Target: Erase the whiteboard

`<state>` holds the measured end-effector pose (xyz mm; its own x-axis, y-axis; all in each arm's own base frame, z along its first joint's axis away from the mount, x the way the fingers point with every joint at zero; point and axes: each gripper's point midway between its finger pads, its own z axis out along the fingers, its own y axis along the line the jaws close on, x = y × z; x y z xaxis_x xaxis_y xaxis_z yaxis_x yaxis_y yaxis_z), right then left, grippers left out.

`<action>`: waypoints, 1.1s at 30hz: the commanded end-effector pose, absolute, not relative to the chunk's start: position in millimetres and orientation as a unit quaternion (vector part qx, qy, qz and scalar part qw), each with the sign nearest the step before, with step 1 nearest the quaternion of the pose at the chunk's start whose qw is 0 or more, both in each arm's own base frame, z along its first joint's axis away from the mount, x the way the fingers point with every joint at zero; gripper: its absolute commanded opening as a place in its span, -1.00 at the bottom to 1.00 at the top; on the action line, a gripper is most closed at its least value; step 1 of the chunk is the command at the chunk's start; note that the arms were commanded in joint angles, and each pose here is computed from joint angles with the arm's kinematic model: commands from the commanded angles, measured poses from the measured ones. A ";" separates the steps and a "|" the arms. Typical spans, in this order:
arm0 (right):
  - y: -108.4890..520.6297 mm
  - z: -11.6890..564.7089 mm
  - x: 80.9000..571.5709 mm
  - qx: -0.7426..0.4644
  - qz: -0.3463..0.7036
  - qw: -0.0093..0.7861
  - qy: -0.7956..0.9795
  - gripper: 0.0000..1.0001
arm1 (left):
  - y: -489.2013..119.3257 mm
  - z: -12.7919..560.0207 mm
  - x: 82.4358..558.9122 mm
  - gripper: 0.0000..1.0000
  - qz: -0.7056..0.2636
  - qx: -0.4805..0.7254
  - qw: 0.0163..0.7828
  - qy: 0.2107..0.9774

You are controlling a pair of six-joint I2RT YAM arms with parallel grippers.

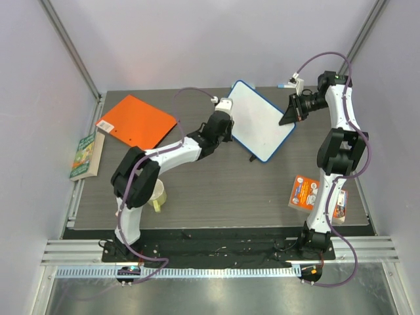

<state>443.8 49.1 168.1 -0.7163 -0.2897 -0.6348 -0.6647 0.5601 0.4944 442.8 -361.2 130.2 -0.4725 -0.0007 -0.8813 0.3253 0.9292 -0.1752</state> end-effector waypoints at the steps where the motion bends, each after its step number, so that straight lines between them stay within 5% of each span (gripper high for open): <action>1: 49.7 182.7 433.2 -0.312 0.360 0.247 0.844 -0.73 | -346.4 204.5 445.4 -1.00 -0.182 0.073 0.562 0.804; 7: 48.3 179.5 433.4 -0.310 0.356 0.245 0.847 -0.34 | -316.2 197.3 436.0 -1.00 -0.154 0.060 0.556 0.814; 28: 12.5 175.3 474.1 -0.217 0.255 0.315 0.888 0.03 | -279.4 137.3 413.3 -1.00 -0.095 0.050 0.511 0.853; 30: 9.3 178.5 475.2 -0.212 0.256 0.322 0.886 0.08 | -277.5 129.6 411.4 -0.93 -0.090 0.050 0.505 0.857; 33: 6.0 189.2 476.3 -0.207 0.254 0.339 0.882 0.18 | -276.3 112.4 406.3 -0.58 -0.086 0.058 0.488 0.866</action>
